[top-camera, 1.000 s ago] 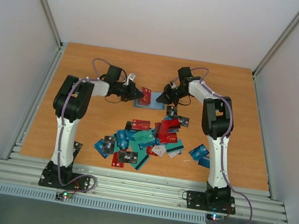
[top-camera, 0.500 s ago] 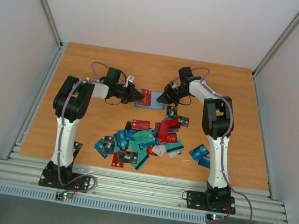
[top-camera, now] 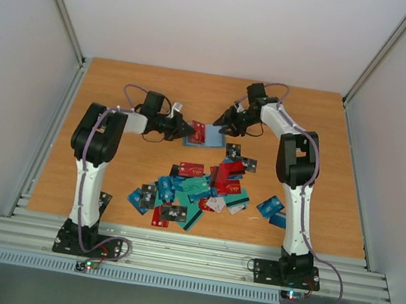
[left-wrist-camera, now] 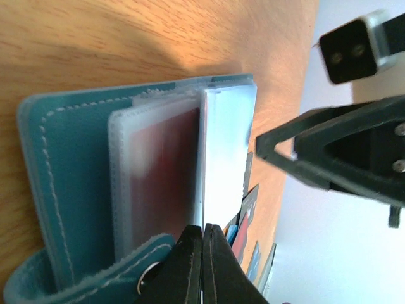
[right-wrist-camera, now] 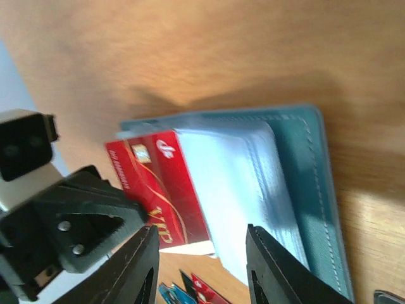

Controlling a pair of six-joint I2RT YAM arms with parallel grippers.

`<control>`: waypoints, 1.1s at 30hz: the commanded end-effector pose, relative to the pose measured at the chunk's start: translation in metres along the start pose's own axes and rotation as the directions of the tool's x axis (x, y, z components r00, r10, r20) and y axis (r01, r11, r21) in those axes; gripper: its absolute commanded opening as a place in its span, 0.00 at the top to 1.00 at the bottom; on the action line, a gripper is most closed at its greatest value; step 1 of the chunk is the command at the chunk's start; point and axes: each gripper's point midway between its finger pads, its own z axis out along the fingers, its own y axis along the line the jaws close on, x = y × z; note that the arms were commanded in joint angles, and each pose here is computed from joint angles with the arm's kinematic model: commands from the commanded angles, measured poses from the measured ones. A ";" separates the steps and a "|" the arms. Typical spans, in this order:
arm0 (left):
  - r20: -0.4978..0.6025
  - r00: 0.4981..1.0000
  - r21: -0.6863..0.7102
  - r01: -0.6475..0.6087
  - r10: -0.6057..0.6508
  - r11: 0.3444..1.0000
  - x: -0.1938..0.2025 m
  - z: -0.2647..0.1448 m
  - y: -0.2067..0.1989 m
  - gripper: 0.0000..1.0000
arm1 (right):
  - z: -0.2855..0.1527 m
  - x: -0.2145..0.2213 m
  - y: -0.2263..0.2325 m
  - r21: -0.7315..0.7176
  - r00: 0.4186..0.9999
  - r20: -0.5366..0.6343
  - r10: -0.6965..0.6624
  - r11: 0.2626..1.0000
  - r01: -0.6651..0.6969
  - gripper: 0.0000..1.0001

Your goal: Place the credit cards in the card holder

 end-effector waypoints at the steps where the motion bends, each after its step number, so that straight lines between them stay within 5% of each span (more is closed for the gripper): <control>1: -0.009 0.998 0.002 -0.068 0.068 0.998 0.005 -0.009 -0.020 1.00 | -0.030 -0.011 0.031 -0.046 0.995 0.046 -0.086 0.995 0.089 0.60; 33: -0.145 0.980 -0.031 -0.140 0.134 0.990 0.026 0.009 -0.019 1.00 | 0.000 0.003 -0.030 0.059 0.996 -0.061 -0.068 0.996 0.072 0.65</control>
